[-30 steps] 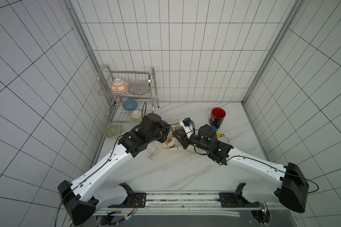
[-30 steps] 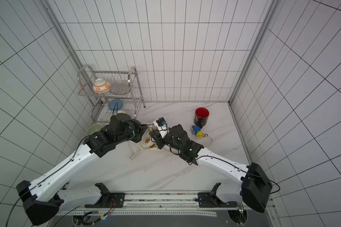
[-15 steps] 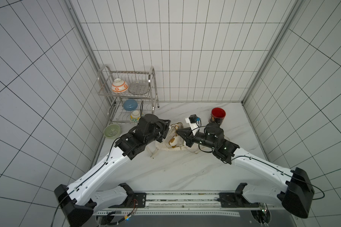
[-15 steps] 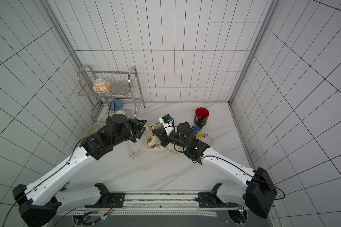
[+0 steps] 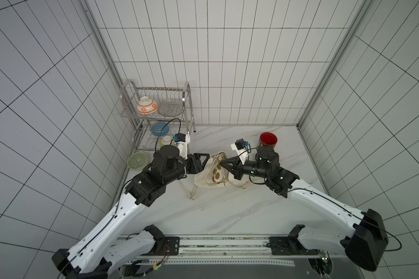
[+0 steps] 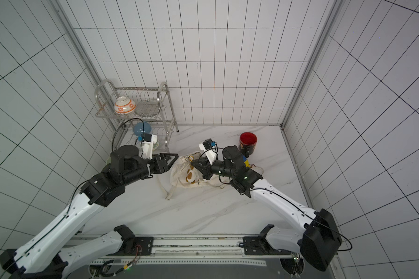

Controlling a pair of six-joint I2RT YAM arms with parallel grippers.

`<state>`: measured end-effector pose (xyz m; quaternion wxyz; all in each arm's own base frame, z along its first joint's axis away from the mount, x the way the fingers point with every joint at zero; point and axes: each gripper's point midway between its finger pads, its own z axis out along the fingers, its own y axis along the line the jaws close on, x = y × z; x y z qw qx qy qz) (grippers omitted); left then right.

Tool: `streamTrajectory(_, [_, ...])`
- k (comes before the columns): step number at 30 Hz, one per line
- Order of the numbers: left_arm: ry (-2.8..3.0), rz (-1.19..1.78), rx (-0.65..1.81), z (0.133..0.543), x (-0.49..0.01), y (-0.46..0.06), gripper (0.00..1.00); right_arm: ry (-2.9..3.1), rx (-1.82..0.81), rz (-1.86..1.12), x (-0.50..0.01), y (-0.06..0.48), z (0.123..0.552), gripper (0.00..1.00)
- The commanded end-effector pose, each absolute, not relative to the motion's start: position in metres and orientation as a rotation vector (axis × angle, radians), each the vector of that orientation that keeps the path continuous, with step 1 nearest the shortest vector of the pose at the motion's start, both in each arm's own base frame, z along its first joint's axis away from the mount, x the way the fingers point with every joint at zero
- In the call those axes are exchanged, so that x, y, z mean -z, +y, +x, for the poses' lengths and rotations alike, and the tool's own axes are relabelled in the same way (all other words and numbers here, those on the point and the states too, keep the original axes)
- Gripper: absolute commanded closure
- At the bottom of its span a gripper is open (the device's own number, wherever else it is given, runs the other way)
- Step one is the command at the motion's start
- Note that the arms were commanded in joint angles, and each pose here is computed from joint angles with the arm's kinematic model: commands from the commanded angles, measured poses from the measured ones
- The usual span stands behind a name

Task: Remove the decoration from the bag
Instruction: Adjust the bag.

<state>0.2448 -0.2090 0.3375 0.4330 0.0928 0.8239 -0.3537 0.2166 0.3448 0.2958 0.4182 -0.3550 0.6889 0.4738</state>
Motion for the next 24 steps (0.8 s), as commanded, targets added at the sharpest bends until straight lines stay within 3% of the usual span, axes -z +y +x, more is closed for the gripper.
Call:
streamTrajectory(1, [1.897, 0.847, 0.708, 0.218, -0.323, -0.219, 0.38, 1.670, -1.237, -0.936, -0.316, 0.344, 0.211, 1.00])
streamTrajectory(5, [1.776, 1.123, 0.594, 0.213, -0.308, -0.225, 0.37, 1.676, -1.283, -0.987, -0.317, 0.342, 0.205, 1.00])
streamTrajectory(11, [1.684, 1.282, 0.458, 0.234, -0.299, -0.241, 0.36, 1.687, -1.335, -1.053, -0.318, 0.340, 0.196, 1.00])
streamTrajectory(24, [1.608, 1.282, 0.242, 0.275, -0.288, -0.255, 0.40, 1.727, -1.433, -1.116, -0.312, 0.338, 0.185, 1.00])
